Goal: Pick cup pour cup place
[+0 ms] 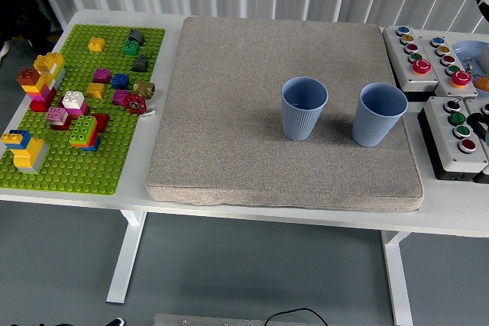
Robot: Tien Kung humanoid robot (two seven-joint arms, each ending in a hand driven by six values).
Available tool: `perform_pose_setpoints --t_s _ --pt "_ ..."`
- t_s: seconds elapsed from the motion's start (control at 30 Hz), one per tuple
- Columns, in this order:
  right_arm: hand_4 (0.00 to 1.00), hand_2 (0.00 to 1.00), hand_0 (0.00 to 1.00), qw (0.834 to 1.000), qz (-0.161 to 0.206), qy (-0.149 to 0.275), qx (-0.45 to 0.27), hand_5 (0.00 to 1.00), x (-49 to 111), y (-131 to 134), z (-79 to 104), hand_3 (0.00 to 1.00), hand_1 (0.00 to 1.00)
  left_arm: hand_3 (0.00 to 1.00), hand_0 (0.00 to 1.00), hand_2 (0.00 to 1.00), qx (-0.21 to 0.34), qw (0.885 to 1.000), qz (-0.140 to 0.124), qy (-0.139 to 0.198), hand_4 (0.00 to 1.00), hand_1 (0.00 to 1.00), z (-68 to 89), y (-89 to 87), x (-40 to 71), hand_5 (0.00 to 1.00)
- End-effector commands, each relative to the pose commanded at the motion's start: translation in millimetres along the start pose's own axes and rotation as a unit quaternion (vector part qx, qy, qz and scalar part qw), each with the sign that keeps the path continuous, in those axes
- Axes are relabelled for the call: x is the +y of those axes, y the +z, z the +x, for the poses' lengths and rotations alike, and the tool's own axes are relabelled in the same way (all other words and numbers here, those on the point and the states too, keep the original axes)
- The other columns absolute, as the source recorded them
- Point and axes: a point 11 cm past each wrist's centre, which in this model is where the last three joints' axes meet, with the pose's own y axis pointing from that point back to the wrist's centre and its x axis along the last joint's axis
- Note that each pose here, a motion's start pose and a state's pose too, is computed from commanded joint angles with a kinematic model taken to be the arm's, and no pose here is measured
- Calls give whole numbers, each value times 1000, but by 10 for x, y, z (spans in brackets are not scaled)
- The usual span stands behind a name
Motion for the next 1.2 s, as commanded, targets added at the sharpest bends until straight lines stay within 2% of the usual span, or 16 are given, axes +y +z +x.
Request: perform_pose_setpoints --t_s 0.03,0.2,0.23,1.2 --pt "793 976 936 1000 -1 -1 0 624 3 6 -8 946 888 783 801 862 0 1000 0 0 502 851 0 -2 0 998" --pt "793 976 936 1000 -5 -5 -1 624 14 36 -29 946 888 783 801 862 1 1000 1 0 502 851 0 -5 0 998" --pt "747 965 931 1000 -7 -6 -3 998 17 45 -35 925 877 783 801 862 1 1000 1 0 502 851 0 -9 -1 998" --pt "732 960 929 1000 -12 -3 -8 998 6 33 -9 916 871 782 801 862 0 1000 -2 0 502 852 3 12 2 998"
